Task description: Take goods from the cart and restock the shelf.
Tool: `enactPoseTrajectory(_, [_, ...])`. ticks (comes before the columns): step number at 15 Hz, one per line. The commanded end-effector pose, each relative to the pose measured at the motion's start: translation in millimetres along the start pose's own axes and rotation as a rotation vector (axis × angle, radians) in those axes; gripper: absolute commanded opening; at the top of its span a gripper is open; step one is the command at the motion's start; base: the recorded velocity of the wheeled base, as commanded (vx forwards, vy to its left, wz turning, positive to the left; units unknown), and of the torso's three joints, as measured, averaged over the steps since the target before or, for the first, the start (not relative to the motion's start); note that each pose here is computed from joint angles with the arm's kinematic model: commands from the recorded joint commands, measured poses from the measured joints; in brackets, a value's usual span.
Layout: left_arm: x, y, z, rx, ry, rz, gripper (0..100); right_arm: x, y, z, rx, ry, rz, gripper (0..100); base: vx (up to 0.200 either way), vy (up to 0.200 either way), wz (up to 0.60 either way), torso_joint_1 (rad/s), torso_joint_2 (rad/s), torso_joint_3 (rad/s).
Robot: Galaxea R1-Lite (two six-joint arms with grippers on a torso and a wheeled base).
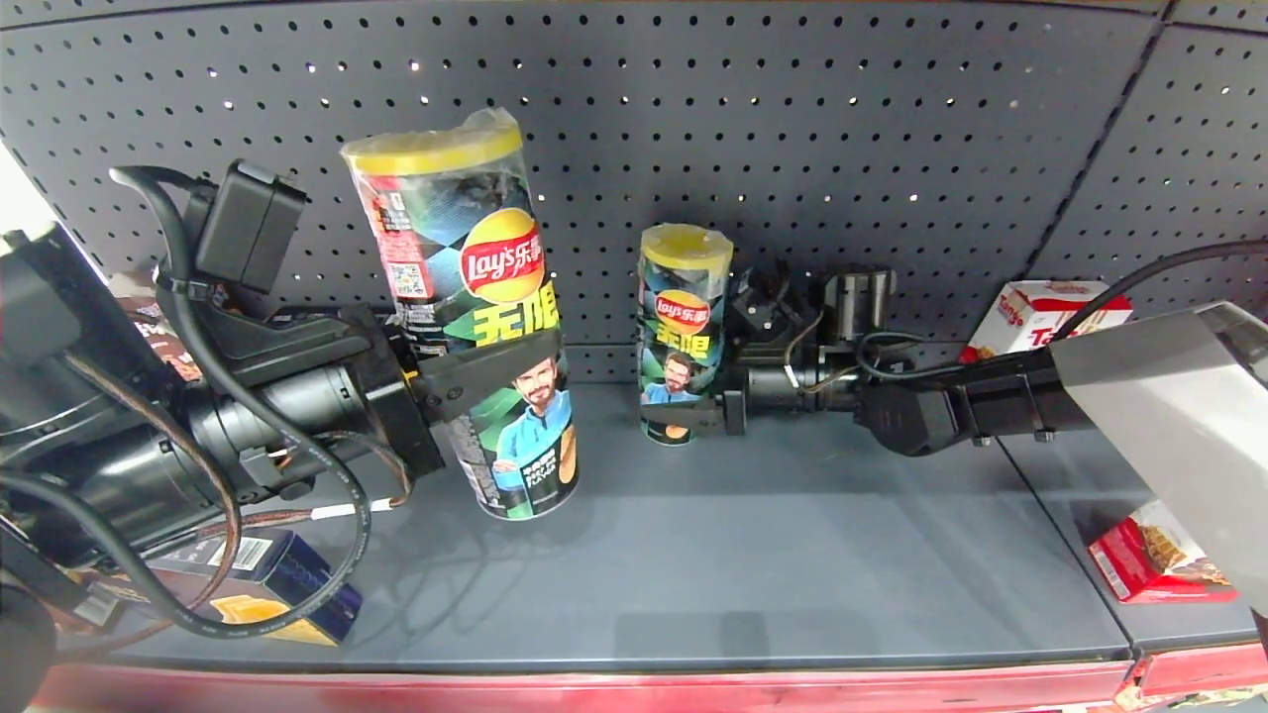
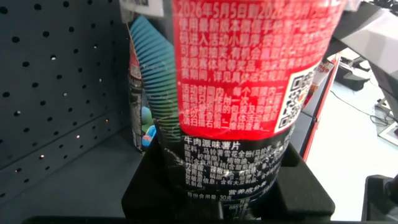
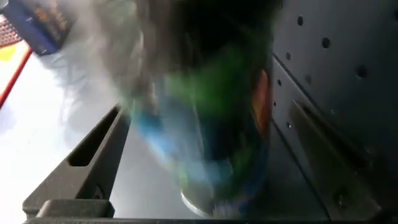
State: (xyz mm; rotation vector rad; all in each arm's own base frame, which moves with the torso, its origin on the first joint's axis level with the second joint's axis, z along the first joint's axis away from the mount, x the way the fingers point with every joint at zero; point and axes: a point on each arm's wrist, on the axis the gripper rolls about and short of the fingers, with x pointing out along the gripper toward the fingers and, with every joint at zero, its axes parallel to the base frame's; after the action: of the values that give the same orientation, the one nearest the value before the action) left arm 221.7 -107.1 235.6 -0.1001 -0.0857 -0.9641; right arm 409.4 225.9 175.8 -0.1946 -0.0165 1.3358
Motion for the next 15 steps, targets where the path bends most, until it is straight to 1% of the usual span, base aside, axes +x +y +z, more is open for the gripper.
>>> enactPoseTrajectory(1, [0.3,0.2,-0.6,-0.002,0.002,0.001,0,13.2,0.5,-5.6,0.005,-0.008,0.008,100,0.0,0.0,0.0,0.0,0.0,0.0])
enactPoseTrajectory(2, [0.1,0.1,-1.1,-0.002,0.003,0.0,0,16.7,-0.5,-8.0,0.004,-0.018,0.013,100,0.0,0.0,0.0,0.0,0.0,0.0])
enactPoseTrajectory(3, [-0.3,0.0,-2.3,-0.005,0.007,0.0,0,20.2,-3.7,-10.9,-0.016,-0.037,0.008,0,0.0,0.0,0.0,0.0,0.0,0.0])
enactPoseTrajectory(4, [-0.4,0.0,-2.7,-0.006,0.008,0.001,0,21.2,-3.6,-11.6,-0.014,-0.039,0.005,0,0.0,0.0,0.0,0.0,0.0,0.0])
enactPoseTrajectory(6, [-1.6,-0.6,-3.8,-0.007,0.011,0.002,0,18.0,-2.1,-3.9,-0.016,-0.046,0.001,0,0.0,0.0,0.0,0.0,0.0,0.0])
enactPoseTrajectory(8, [-4.3,3.8,-3.5,-0.003,0.01,0.019,0,12.5,-0.4,0.7,-0.018,-0.047,-0.004,0,0.0,0.0,0.0,0.0,0.0,0.0])
enactPoseTrajectory(9, [-4.4,4.1,-3.1,-0.002,0.009,0.021,0,9.0,2.0,2.6,-0.015,-0.045,-0.003,0,0.0,0.0,0.0,0.0,0.0,0.0])
enactPoseTrajectory(12, [-5.4,4.1,-4.4,-0.005,0.014,0.023,0,-6.5,14.0,17.3,-0.018,-0.047,0.0,0,0.0,0.0,0.0,0.0,0.0,0.0])
enactPoseTrajectory(15, [-6.1,3.5,-3.7,-0.005,0.014,0.023,0,-27.8,36.2,45.3,-0.033,-0.063,0.005,0,0.0,0.0,0.0,0.0,0.0,0.0])
